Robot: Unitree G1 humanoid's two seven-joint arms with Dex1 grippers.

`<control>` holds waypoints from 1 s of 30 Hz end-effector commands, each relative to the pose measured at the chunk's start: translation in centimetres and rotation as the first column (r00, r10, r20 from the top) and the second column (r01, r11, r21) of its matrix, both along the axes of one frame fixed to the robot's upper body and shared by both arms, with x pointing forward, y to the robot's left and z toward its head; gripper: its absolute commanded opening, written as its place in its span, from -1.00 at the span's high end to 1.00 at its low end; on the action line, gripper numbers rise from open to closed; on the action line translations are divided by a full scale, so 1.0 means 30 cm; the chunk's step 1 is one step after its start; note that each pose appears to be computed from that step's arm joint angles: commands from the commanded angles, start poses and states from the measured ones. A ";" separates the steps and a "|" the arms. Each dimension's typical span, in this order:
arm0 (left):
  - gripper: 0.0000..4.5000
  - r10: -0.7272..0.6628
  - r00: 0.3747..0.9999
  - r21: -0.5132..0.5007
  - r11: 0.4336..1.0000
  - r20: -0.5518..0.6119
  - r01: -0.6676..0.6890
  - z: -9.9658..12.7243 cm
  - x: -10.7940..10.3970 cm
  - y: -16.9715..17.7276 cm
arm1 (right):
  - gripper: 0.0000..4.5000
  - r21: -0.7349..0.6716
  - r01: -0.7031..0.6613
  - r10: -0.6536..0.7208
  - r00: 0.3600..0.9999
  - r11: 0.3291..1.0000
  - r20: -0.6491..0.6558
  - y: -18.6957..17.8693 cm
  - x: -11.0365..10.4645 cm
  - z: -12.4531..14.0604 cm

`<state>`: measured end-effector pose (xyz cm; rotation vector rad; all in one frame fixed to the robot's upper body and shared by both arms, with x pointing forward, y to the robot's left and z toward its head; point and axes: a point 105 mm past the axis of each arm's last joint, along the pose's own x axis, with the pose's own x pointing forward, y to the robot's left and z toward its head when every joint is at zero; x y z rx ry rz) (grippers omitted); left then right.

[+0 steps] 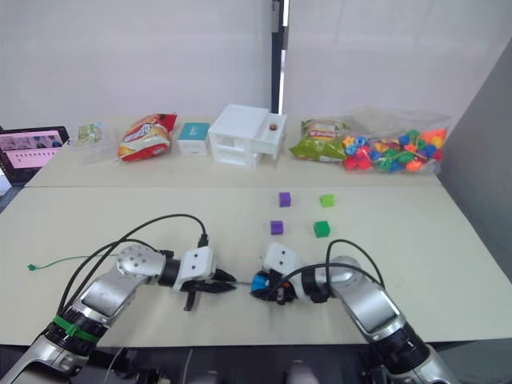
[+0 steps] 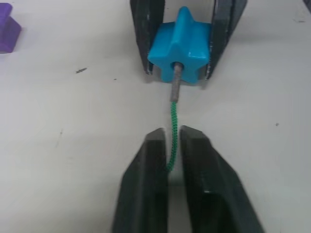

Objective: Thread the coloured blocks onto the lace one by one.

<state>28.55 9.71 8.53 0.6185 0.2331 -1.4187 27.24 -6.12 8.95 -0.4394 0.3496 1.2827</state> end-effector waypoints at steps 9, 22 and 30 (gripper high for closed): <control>1.00 -0.060 0.998 -0.025 0.998 0.018 0.060 0.016 -0.001 -0.077 | 0.39 0.005 0.000 0.000 1.000 1.000 0.016 0.003 -0.006 0.018; 1.00 -0.102 0.995 -0.011 0.995 0.010 0.102 0.015 -0.001 -0.155 | 0.39 0.008 -0.001 0.001 1.000 1.000 0.012 0.013 -0.011 0.016; 0.31 -0.071 0.996 -0.059 0.996 -0.058 0.067 0.070 0.005 -0.121 | 0.39 0.002 0.012 -0.012 1.000 1.000 0.004 0.006 -0.009 0.010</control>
